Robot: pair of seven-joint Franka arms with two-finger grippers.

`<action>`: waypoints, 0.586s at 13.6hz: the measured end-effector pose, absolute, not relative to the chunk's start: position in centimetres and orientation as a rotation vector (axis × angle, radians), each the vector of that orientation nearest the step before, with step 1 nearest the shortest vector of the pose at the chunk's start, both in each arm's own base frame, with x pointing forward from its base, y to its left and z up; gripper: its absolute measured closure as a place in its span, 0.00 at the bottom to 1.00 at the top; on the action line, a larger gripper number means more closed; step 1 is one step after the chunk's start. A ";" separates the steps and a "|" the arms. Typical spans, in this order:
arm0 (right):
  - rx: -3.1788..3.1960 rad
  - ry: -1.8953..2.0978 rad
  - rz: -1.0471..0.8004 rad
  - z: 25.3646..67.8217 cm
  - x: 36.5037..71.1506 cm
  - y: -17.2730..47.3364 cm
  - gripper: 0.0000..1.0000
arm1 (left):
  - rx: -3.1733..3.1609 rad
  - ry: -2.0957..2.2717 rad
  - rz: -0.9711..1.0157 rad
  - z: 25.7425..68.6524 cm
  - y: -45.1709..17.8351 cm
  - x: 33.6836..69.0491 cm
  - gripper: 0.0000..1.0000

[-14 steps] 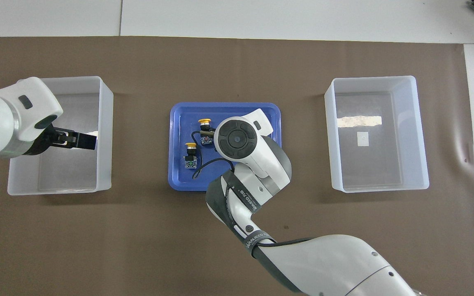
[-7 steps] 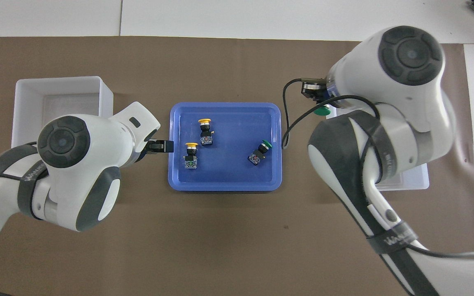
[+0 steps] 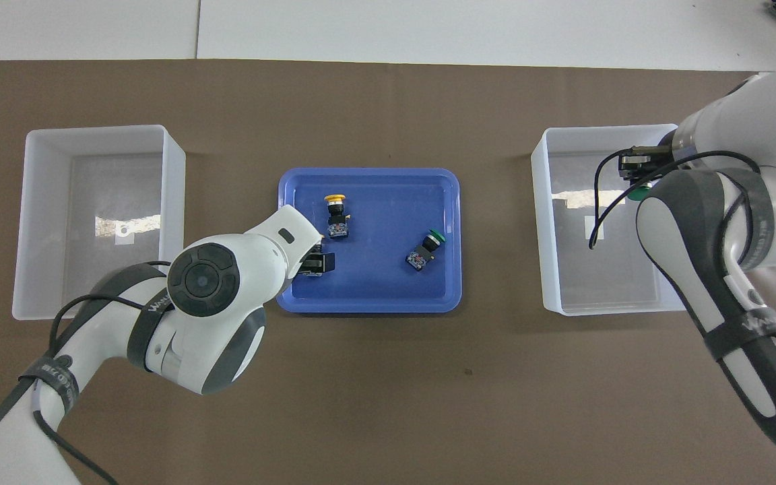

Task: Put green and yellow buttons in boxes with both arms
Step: 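Release the green button into the box with the right gripper while the left gripper lifts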

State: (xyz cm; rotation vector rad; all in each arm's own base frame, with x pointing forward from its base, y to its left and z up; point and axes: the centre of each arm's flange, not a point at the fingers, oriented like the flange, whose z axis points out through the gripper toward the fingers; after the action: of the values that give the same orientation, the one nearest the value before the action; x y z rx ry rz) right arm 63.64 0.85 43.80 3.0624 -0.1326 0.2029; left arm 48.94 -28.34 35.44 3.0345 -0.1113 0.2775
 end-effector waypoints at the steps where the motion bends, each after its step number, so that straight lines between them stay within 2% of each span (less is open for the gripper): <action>1: 3.069 -0.139 0.220 41.9 63.3 0.5 0.66 | 3.036 -0.108 0.271 34.6 -28.6 49.0 0.00; 6: 3.077 -0.131 0.278 34.9 61.8 0.5 0.66 | 3.040 -0.083 0.250 31.5 -29.4 49.0 0.00; 8: 3.079 -0.140 0.270 33.9 61.4 0.2 0.61 | 3.034 -0.048 0.254 31.2 -30.0 48.8 0.07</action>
State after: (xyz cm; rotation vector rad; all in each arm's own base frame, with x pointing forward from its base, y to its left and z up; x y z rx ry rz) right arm 61.40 0.20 33.86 3.0790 -0.1396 0.2702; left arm 48.80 -29.96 31.22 3.0336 -0.0481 0.2536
